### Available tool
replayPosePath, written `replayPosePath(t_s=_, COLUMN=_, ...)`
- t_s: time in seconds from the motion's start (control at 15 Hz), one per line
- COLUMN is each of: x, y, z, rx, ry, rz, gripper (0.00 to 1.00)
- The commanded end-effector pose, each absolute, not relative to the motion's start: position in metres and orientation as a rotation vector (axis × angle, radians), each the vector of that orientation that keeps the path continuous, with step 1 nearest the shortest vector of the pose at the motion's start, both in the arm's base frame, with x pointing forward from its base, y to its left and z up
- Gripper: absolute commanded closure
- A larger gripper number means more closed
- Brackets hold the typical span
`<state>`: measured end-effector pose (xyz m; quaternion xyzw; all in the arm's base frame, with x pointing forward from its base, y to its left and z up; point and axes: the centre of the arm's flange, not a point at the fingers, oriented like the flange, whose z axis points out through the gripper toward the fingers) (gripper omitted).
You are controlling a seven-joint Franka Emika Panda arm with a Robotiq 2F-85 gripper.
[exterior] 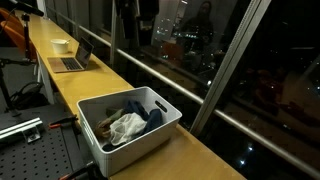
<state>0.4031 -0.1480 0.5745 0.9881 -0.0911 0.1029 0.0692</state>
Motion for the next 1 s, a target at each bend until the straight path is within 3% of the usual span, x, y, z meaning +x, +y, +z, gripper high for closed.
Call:
replayPosePath(t_s=0.0, x=0.408, y=-0.145, z=0.576, rx=2.969, ry=-0.258, rz=0.316, gripper=0.00)
replayPosePath(t_s=0.47, x=0.500, y=-0.086, z=0.556, rx=2.973, ry=-0.088, rz=0.381, gripper=0.00)
replayPosePath(t_s=0.93, x=0.601, y=-0.049, z=0.427, rx=3.009, ry=0.045, rz=0.304, gripper=0.00)
